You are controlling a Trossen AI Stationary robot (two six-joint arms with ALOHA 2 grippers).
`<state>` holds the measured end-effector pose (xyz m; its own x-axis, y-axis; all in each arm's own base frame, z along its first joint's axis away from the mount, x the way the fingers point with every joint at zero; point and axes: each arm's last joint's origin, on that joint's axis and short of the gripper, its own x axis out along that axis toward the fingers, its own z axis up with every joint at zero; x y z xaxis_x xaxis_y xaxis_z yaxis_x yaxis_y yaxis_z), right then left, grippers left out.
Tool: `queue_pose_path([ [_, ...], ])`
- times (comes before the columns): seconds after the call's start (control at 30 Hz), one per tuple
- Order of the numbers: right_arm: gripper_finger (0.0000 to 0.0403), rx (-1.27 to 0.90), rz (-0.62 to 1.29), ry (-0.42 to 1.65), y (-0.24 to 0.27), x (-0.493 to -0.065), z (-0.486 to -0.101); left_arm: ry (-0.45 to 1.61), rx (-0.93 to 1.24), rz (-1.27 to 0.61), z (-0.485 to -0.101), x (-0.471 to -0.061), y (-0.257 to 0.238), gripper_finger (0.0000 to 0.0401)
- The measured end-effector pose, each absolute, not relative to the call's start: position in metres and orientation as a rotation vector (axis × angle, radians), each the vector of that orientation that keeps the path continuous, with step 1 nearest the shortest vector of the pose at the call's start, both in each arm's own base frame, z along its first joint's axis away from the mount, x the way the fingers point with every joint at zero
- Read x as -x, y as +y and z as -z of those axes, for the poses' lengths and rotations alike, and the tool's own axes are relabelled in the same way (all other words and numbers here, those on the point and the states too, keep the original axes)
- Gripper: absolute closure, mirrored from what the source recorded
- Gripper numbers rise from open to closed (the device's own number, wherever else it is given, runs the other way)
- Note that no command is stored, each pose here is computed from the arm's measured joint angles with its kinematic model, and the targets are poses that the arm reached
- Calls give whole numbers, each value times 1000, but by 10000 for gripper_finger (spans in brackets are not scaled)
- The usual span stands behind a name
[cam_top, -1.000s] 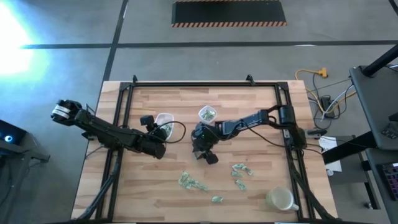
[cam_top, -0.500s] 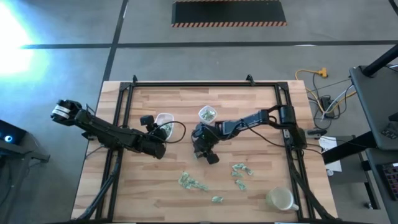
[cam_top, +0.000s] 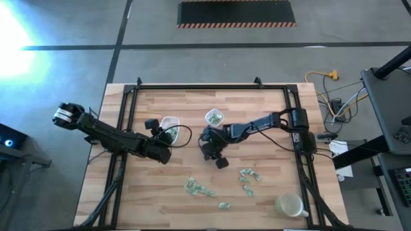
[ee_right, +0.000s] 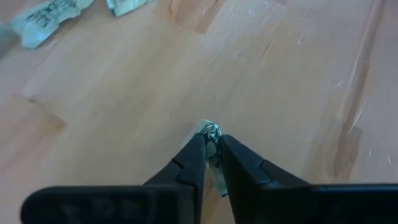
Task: Pick and place items into bin
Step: Put the stevia packet into the small transparent container
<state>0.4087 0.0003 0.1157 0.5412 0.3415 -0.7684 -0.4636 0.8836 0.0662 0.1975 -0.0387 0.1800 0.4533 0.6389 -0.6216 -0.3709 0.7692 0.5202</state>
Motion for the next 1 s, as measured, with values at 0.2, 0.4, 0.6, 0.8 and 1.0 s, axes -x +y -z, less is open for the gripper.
queue_pose_path([
  [0.2,369,155,-485,884,1,-403,-131,905,-332,-638,-180,-197,-39,252],
  [0.4,369,180,-471,903,0,-393,-155,904,-333,-639,-180,-197,-39,252],
  [0.6,369,258,-287,927,-6,-377,-183,903,-333,-639,-180,-197,-39,252],
  [0.8,369,343,-74,920,-23,-361,-195,903,-333,-639,-180,-197,-39,252],
  [1.0,369,346,58,818,-54,-353,-192,898,-330,-639,-180,-198,-39,252],
])
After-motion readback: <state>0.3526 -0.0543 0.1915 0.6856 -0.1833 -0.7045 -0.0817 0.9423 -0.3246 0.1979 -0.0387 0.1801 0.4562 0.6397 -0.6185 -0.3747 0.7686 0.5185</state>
